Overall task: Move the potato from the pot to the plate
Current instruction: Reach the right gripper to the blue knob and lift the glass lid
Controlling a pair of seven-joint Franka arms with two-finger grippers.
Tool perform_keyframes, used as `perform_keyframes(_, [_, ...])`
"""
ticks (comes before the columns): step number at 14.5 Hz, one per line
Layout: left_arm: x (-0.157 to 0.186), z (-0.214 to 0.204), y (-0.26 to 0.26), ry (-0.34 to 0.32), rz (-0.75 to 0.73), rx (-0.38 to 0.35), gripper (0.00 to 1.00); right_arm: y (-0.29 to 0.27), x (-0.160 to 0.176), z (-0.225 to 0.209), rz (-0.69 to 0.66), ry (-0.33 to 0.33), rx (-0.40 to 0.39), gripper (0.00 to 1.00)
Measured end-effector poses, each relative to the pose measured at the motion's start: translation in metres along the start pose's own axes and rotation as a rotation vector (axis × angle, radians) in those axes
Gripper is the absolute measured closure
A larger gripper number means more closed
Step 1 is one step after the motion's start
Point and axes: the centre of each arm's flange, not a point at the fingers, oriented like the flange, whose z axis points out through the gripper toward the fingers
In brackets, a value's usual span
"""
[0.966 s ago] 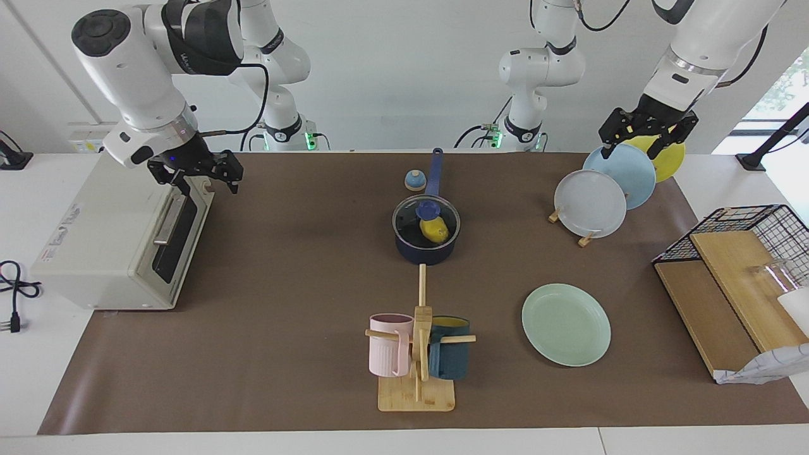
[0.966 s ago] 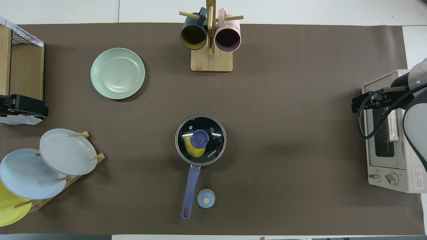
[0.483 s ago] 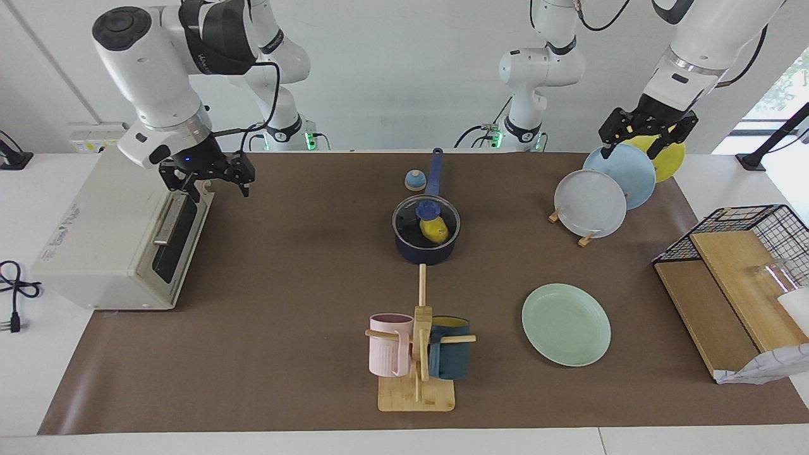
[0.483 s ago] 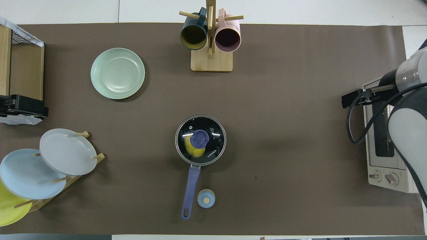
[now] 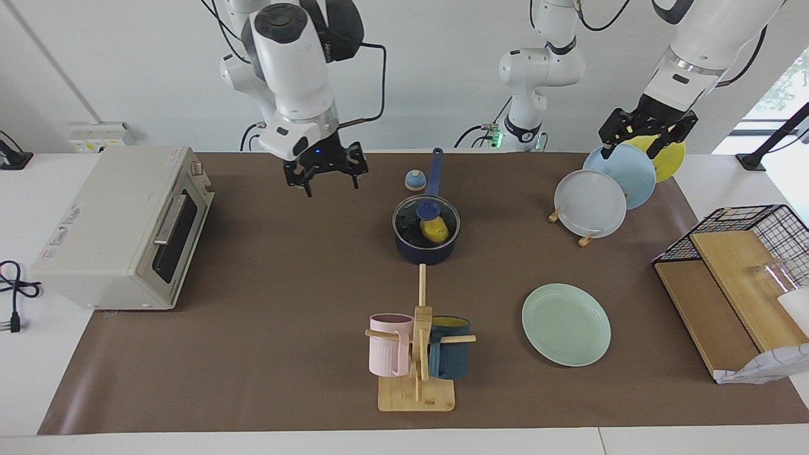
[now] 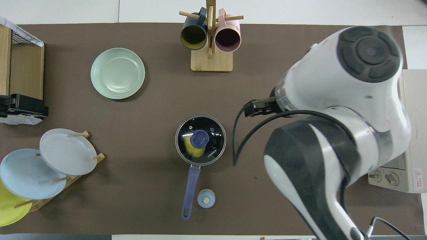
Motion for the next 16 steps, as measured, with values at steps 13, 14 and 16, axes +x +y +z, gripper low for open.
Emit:
perform_keyframes(13, [0.016,-0.008,0.006,0.143,0.003,-0.004,0.00,-0.179,-0.024,0.151,-0.102,0.120,-0.140,0.00])
perform_keyframes(14, [0.016,-0.005,0.005,0.141,0.003,-0.004,0.00,-0.171,-0.019,0.155,-0.083,0.119,-0.127,0.00])
perform_keyframes(16, [0.015,0.002,0.005,0.127,0.002,-0.004,0.00,-0.164,-0.018,0.164,-0.057,0.108,-0.097,0.00])
